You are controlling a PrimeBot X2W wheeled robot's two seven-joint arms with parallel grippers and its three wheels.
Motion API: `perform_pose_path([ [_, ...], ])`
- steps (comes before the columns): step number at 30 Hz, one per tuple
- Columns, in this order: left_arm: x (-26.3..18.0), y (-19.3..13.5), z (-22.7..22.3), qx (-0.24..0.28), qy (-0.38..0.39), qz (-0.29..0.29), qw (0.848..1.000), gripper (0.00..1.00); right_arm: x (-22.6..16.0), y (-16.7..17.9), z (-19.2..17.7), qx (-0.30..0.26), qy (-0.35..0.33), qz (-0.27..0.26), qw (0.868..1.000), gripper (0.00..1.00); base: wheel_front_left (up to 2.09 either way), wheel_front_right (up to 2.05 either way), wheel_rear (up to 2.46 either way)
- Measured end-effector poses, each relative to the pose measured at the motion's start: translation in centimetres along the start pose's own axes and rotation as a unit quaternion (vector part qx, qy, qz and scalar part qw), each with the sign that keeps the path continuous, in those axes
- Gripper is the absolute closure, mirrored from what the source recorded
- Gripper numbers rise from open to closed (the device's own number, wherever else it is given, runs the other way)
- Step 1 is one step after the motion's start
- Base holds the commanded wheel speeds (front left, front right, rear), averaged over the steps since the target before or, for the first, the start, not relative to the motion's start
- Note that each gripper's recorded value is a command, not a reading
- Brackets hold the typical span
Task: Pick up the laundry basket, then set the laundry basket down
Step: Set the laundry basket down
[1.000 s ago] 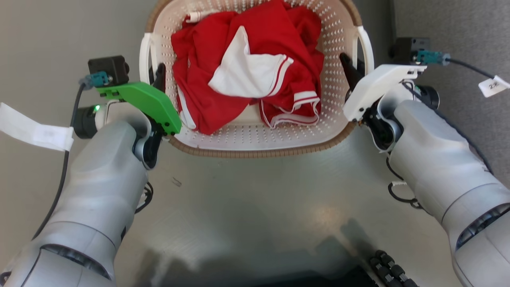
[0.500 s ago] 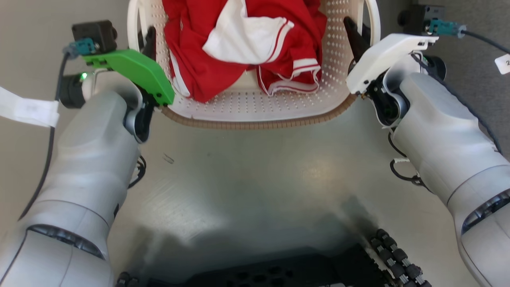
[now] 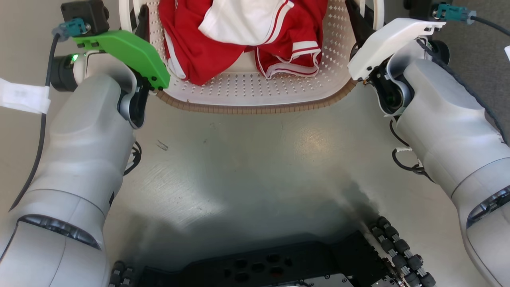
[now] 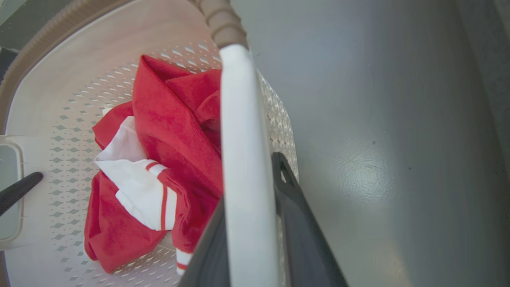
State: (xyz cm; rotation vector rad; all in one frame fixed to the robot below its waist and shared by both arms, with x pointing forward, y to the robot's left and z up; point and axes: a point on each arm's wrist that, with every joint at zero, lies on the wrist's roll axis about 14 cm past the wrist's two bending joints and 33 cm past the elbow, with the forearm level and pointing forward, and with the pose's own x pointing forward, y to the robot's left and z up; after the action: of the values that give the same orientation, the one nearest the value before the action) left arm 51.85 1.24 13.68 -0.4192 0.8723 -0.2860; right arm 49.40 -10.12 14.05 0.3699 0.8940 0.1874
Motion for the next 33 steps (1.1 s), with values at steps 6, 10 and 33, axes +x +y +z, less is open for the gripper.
perform_pose_path([
  [6, 0.4, 0.3, 0.3, 0.002, -0.007, 0.002, 1.000, 1.00, 0.5, -0.2, 0.1, 0.005, -0.005, 0.001, 1.000, 1.00, 0.00, 0.00, 0.00],
  [10, 0.7, 0.5, 0.6, 0.006, -0.012, 0.003, 1.000, 1.00, 0.8, -0.3, 0.5, 0.010, -0.010, 0.001, 1.000, 1.00, 0.00, 0.00, 0.00],
  [33, 1.6, 1.0, 0.3, 0.009, -0.018, 0.000, 1.000, 1.00, 1.7, -1.3, -0.4, 0.025, -0.007, -0.008, 1.000, 1.00, 0.00, 0.00, 0.00],
])
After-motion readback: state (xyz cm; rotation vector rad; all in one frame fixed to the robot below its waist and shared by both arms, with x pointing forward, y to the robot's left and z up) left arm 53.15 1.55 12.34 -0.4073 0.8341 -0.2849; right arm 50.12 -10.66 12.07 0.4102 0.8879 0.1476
